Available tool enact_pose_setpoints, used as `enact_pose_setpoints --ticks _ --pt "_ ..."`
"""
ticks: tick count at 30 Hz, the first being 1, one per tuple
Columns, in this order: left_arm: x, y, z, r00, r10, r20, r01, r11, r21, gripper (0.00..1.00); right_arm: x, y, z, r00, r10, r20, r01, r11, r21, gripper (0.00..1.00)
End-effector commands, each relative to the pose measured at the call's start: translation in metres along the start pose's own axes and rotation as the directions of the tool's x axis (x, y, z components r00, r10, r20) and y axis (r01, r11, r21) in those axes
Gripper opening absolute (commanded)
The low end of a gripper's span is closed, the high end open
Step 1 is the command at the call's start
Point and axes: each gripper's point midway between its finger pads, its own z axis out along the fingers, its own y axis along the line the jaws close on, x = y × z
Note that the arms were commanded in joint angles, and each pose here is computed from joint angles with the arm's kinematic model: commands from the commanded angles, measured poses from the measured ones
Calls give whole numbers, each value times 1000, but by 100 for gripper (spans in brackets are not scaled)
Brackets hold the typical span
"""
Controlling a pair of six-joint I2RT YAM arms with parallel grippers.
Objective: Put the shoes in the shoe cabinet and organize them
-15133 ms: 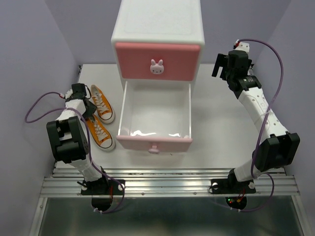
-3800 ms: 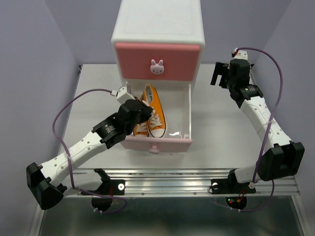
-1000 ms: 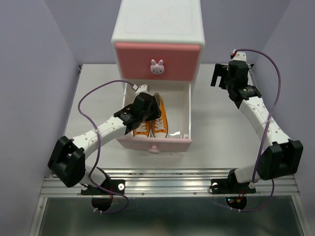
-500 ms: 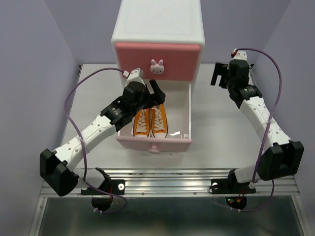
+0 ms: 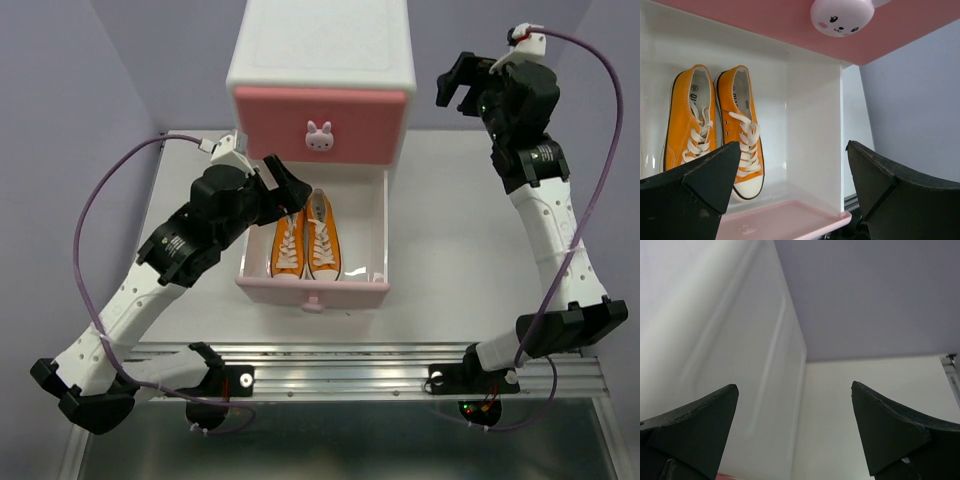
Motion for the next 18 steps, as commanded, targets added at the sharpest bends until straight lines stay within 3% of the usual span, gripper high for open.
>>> enact_pose_setpoints --ticks 1,6,9,14,18 --pt "-12 -6 -31 1000 -5 -22 5 1000 -6 99 -86 43 -9 982 52 181 -16 981 -194 100" --pt "-8 -11 -48 997 -39 -65 41 999 19 99 -119 94 -15 973 107 206 -12 909 -417 100" --pt "-6 -13 -53 995 -48 -84 51 998 30 99 -121 139 -18 976 71 207 47 855 -516 100" --pt "-1 -17 -54 993 -9 -118 15 999 51 99 -108 196 -8 966 3 258 151 805 -573 100" --pt "6 -25 -55 988 -9 -155 22 996 86 99 -87 212 10 977 28 212 107 796 -596 100"
